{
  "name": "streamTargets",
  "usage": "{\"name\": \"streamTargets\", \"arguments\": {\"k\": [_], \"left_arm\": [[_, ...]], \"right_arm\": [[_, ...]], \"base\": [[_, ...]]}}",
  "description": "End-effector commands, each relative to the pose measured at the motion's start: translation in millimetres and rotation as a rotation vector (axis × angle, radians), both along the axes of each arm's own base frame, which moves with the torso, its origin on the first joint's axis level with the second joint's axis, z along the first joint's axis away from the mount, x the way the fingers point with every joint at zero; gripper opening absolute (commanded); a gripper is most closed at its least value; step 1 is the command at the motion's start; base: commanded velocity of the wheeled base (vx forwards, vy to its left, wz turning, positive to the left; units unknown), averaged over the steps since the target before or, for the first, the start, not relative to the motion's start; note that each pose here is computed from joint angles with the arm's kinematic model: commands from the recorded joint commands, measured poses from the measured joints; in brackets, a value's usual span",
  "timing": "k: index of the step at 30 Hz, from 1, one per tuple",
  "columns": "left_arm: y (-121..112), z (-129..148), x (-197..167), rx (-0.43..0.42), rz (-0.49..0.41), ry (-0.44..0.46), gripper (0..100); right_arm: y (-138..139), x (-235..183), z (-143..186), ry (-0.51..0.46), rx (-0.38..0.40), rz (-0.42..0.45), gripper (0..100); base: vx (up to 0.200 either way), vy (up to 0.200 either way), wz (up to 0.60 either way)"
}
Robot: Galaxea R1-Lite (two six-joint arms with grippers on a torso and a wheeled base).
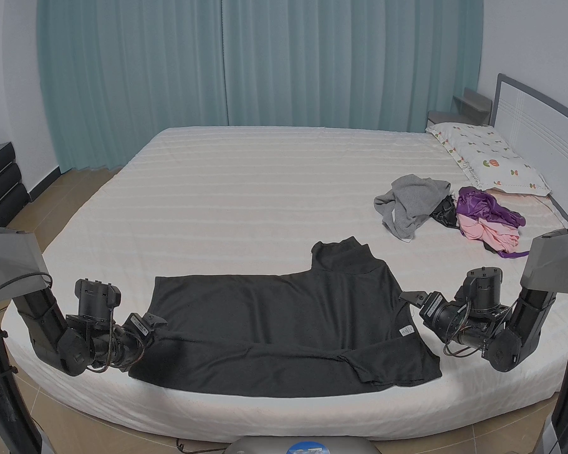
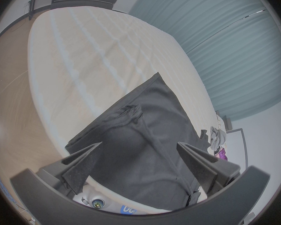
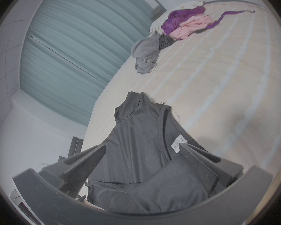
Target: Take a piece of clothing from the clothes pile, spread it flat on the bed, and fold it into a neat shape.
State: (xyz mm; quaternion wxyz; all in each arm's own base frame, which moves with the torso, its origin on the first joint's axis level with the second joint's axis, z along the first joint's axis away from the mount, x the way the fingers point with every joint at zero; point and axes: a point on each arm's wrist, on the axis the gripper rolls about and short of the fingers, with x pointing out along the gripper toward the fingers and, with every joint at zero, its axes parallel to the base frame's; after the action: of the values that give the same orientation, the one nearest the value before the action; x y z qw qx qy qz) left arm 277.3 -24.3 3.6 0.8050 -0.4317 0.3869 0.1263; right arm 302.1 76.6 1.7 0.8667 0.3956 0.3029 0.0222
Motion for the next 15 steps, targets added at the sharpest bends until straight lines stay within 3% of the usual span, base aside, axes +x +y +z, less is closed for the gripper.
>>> {"name": "streamTargets", "arguments": {"k": [1,15], "left_arm": [[2.1,2.2,-0.2,-0.002,0.006,-0.008,100],[2.7,-4.5,4.7,0.009,0.007,0.004,100]], "right_arm": [[-5.7,0.9,-10.9,0.038,0.012,0.003,100],[-8.3,-1.1,-19.2,0.069,0.014,0.0,100]], "base": [[0.0,0.0,0.0],[0.0,0.0,0.0]]}}
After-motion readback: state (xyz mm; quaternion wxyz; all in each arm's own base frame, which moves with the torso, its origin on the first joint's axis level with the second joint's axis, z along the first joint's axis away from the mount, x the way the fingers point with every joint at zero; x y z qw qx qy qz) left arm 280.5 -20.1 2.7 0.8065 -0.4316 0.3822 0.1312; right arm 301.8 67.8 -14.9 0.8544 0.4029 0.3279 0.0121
